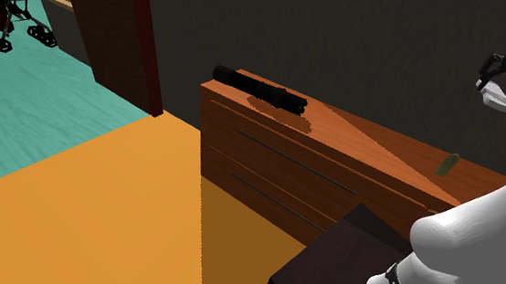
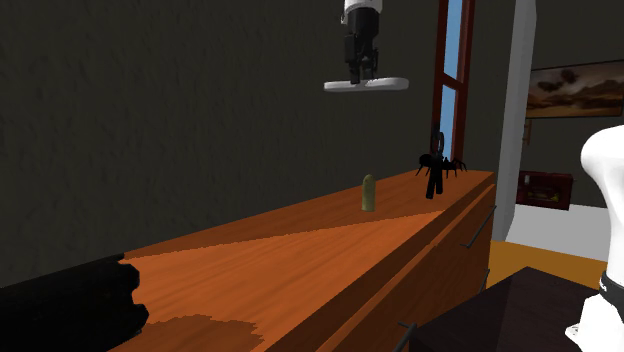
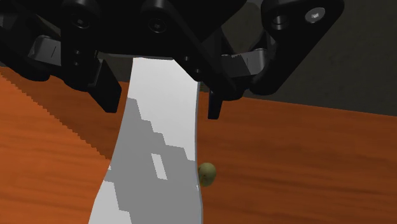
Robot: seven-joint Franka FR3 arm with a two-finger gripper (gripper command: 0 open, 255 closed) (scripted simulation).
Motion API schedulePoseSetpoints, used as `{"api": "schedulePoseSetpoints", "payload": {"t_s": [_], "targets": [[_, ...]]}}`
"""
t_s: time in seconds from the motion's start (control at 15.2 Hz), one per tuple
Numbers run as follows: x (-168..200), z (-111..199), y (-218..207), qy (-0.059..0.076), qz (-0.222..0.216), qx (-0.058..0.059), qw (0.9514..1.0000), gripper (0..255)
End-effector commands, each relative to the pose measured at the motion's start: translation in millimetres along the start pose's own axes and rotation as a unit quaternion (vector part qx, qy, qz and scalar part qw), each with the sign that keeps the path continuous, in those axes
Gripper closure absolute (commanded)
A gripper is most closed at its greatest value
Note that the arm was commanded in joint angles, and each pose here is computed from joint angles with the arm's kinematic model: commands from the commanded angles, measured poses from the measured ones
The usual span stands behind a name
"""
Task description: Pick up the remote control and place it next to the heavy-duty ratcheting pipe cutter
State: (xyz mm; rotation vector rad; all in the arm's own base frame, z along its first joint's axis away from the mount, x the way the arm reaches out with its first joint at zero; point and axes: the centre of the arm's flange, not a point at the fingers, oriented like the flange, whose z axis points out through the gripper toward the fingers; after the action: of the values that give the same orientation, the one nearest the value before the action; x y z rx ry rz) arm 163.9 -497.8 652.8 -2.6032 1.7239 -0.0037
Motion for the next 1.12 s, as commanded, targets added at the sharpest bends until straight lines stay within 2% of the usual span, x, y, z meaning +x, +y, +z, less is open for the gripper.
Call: {"api": "schedulePoseSetpoints", "payload": {"t_s": [0.0,1.06], "targets": [[3.0,-0.6,28.5,0.0,-0.001,0.0,1.0,255],[29.9,-5.4,237.9,0.0,-0.001,0.0,1.0,255]]}}
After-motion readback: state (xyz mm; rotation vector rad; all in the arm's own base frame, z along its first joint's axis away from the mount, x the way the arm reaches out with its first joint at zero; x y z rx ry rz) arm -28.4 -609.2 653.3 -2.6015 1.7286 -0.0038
